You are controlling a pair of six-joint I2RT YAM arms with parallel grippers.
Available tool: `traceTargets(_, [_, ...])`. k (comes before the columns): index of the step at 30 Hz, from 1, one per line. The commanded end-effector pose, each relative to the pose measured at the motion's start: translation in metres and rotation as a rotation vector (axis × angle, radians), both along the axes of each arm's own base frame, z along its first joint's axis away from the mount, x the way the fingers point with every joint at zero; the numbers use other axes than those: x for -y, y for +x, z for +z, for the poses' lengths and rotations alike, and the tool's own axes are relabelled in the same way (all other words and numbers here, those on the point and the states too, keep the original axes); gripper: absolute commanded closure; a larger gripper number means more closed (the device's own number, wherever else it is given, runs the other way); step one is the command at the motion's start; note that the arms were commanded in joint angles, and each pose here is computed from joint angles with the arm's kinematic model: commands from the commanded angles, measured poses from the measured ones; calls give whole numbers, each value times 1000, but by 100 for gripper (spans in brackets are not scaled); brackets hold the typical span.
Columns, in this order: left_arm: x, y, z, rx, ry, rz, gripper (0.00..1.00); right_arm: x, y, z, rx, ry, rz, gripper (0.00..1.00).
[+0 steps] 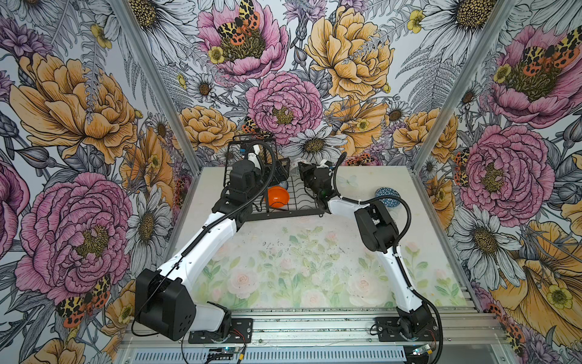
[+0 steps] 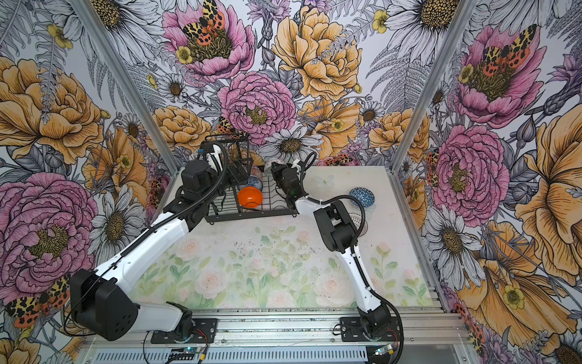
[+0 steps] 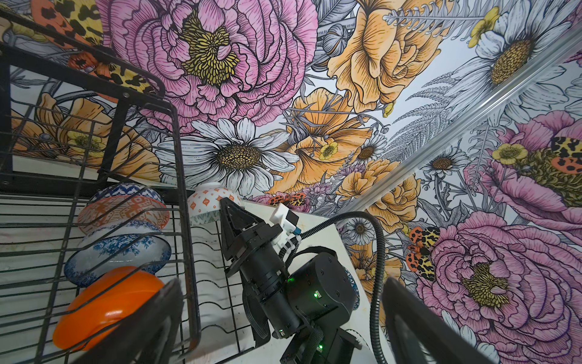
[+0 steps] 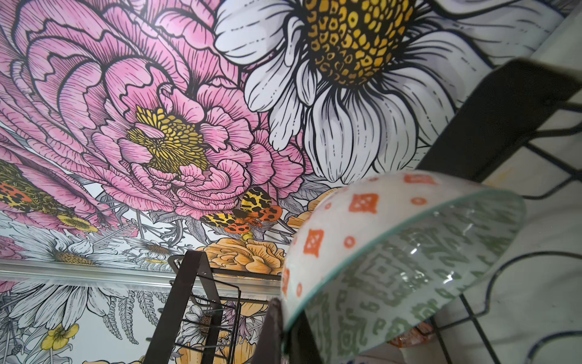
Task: Load bowls into a dish rack
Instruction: Place the bowl in the dish rack.
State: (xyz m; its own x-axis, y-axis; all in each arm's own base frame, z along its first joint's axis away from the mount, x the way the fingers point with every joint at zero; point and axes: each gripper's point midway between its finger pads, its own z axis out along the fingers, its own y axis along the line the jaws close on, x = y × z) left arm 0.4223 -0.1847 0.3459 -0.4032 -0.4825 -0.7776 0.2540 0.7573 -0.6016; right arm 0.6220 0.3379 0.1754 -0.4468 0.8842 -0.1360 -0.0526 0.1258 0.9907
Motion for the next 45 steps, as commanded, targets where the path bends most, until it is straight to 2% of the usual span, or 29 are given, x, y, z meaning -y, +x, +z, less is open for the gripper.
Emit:
traceTargets(1, [-1,-2,8,21,-21,-14,1,-6,4,19,59,46,-14,100])
traceTargets(25, [-4,0,6,7,-41,-12,1,-11,14,-4,49,33,-34,100])
traceTargets(45, [-5,0,5,2,-55,-14,1,-3,11,-26,-44,14,-53,100])
